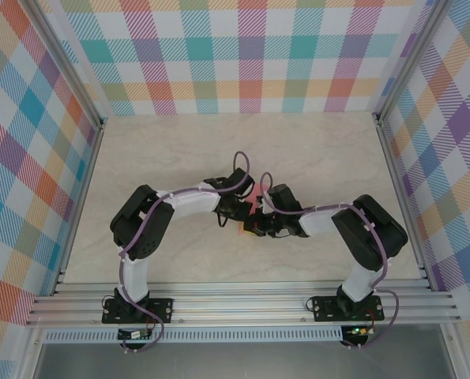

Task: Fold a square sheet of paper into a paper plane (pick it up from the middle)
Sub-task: Third fold the triangle at the center of the table.

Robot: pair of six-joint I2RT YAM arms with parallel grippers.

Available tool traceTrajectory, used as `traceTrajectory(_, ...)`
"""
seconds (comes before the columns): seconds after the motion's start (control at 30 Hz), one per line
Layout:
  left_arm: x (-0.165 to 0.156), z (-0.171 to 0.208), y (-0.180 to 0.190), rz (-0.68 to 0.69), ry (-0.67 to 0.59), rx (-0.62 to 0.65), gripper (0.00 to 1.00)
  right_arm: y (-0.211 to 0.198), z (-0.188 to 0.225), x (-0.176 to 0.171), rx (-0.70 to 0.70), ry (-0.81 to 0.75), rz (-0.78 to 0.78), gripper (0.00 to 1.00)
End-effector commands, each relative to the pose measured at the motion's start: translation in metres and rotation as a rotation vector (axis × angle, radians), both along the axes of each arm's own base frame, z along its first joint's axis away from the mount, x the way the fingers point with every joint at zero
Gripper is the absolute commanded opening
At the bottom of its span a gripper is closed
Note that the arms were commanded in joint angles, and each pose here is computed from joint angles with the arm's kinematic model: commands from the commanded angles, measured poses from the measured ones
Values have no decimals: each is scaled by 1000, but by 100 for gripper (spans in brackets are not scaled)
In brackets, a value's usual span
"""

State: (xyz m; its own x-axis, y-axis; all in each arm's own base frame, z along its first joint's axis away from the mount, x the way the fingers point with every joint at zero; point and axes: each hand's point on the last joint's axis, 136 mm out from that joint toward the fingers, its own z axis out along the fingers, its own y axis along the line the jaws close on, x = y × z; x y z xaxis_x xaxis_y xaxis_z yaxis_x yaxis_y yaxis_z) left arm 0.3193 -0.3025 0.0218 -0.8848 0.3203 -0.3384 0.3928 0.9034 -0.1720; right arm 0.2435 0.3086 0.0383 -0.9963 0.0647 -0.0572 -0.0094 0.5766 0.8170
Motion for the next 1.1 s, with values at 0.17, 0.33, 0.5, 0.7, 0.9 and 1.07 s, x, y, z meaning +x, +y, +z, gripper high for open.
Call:
traceTrajectory(0.17, -8, -19, 15, 25, 55, 38, 0, 6, -9, 1, 5, -14, -9, 0)
traceTrajectory(0.33, -9, -19, 15, 25, 58, 35, 0, 5, -18, -1, -6, -3, -11, 0)
traceTrajectory(0.5, -10, -21, 15, 23, 63, 36, 0, 0, -32, -3, -42, 14, -19, 0)
traceTrajectory(0.7, -10, -23, 15, 24, 68, 38, 0, 0, -25, -5, -31, 3, -9, 0)
traceTrajectory(0.9, -9, -22, 14, 23, 67, 36, 0, 4, -4, -7, 13, -38, 8, 0)
traceTrajectory(1.07, -10, -23, 13, 20, 72, 31, 0, 9, -10, -7, 19, -24, 19, 0)
